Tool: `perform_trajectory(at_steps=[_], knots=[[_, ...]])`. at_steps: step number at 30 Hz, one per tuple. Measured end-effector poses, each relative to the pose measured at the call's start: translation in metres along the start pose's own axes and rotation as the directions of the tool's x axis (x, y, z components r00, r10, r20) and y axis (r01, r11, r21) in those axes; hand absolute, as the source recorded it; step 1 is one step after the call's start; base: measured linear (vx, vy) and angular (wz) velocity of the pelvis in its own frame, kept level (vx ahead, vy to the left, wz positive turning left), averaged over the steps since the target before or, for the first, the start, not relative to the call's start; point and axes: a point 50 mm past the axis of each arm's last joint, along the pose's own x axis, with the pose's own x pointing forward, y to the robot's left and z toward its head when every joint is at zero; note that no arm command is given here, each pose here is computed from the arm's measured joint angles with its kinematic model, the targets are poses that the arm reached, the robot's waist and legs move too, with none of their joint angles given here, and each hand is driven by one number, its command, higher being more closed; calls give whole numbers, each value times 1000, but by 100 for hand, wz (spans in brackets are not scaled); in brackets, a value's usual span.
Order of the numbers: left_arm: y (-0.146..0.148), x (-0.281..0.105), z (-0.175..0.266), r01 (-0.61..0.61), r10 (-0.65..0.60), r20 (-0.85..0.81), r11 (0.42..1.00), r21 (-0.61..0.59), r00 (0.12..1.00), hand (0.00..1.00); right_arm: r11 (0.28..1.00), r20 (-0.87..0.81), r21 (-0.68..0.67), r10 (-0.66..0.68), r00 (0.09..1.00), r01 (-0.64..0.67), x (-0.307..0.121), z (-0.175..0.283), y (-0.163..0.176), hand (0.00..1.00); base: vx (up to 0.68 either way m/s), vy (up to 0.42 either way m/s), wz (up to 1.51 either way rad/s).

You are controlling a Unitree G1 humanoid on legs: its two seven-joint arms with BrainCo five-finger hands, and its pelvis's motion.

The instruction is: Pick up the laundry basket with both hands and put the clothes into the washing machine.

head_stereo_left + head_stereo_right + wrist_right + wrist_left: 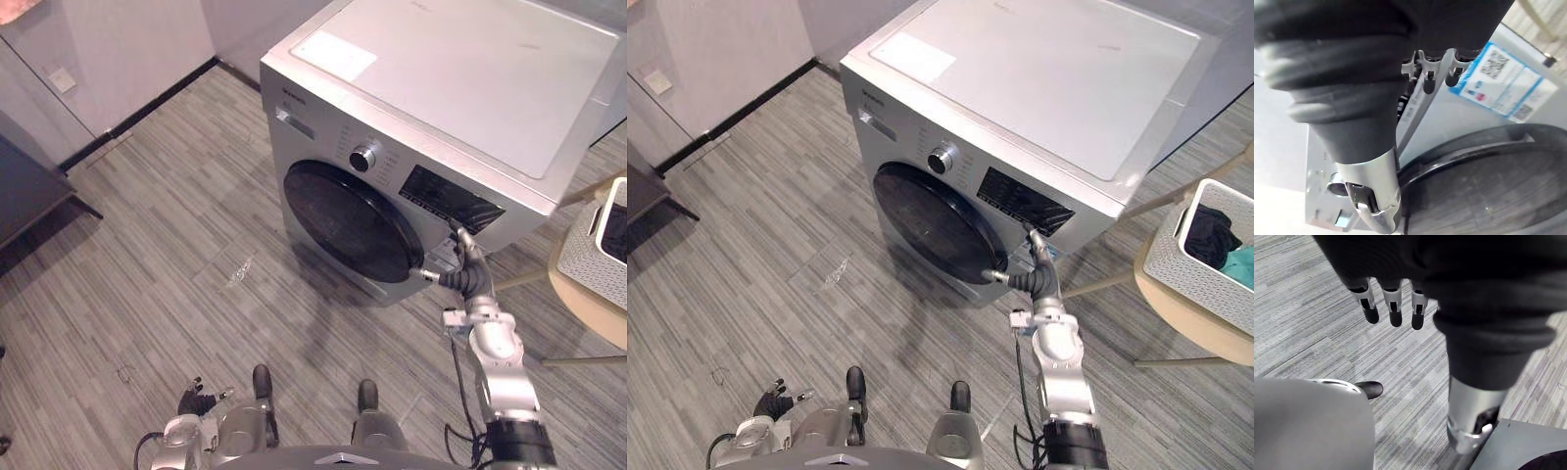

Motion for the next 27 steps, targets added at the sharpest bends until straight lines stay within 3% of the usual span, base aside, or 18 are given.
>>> perform_trajectory(at_steps=[10,27], knots=[[-4,0,19,20,-20,82,1000,3,996,0,995,49,-101,13,999,-8,39,14,-3,0,-31,11,4],[-28,-8,47,115,-114,217,993,9,969,0,968,-140,-251,-52,989,15,118,17,-15,0,-9,9,0]])
